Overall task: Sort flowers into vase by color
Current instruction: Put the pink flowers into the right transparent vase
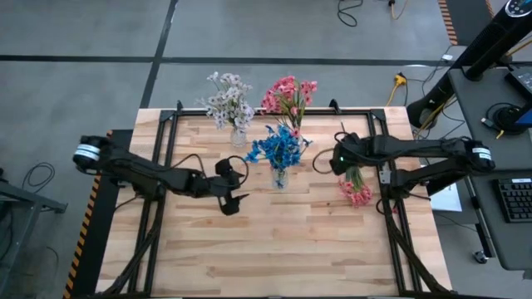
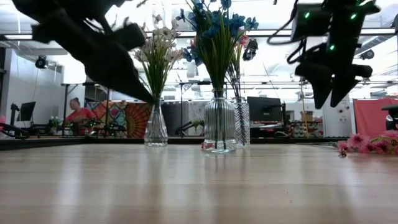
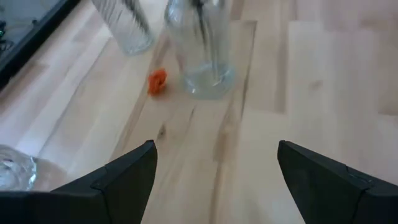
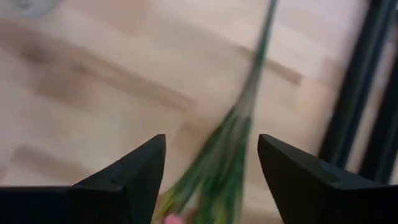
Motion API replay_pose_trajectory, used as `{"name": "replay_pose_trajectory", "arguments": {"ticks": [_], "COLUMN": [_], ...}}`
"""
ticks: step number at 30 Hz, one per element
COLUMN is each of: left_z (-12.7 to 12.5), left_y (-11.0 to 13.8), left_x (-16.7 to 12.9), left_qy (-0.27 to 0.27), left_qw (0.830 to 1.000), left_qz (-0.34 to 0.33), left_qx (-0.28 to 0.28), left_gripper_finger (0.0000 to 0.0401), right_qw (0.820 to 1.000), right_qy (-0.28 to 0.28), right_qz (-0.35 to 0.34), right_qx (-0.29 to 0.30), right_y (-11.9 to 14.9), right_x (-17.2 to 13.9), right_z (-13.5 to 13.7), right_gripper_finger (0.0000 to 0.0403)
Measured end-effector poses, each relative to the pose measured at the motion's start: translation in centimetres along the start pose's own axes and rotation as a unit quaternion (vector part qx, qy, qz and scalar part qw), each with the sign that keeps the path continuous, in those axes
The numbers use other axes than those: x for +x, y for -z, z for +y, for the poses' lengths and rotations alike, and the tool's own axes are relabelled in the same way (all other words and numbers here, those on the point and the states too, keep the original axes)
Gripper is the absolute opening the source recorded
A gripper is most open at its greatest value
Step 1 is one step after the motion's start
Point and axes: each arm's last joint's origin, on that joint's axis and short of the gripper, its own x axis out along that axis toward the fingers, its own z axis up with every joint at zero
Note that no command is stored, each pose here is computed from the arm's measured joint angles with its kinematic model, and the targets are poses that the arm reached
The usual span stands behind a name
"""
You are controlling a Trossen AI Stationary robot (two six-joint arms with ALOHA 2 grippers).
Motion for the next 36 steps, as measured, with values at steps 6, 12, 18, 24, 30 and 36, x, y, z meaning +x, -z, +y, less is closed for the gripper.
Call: {"name": "replay_pose_trajectory", "arguments": {"ticks": [6,12,18,24,30,36], "left_z": [0.4,1.1,1.5,1.5,1.5,1.4], "left_y": [-0.9,-1.3,-1.1,-1.0,-1.0,-0.9], "left_x": [-2.9,-4.6,-5.1,-5.2,-5.1,-4.9], "left_qy": [0.014,0.014,0.002,0.002,0.002,0.0], "left_qw": [1.0,0.999,0.999,0.999,0.999,0.999], "left_qz": [-0.024,-0.038,-0.026,-0.024,-0.023,-0.018], "left_qx": [0.0,-0.011,-0.04,-0.044,-0.044,-0.042], "left_gripper_finger": [0.0314,0.0314,0.0314,0.0314,0.0314,0.0314], "right_qw": [0.998,0.997,0.991,0.983,0.979,0.98], "right_qy": [0.046,0.015,0.021,0.044,0.023,0.009], "right_qz": [0.039,0.067,0.122,0.174,0.199,0.195], "right_qx": [0.013,0.03,0.042,0.036,0.029,0.032], "right_y": [-2.4,-5.2,-6.2,-6.0,-6.0,-6.1], "right_x": [2.4,5.6,9.0,11.8,12.6,12.1], "right_z": [-1.8,-3.2,-4.2,-4.7,-4.7,-4.8], "right_gripper_finger": [0.0266,0.026,0.0249,0.0242,0.0236,0.0173]}}
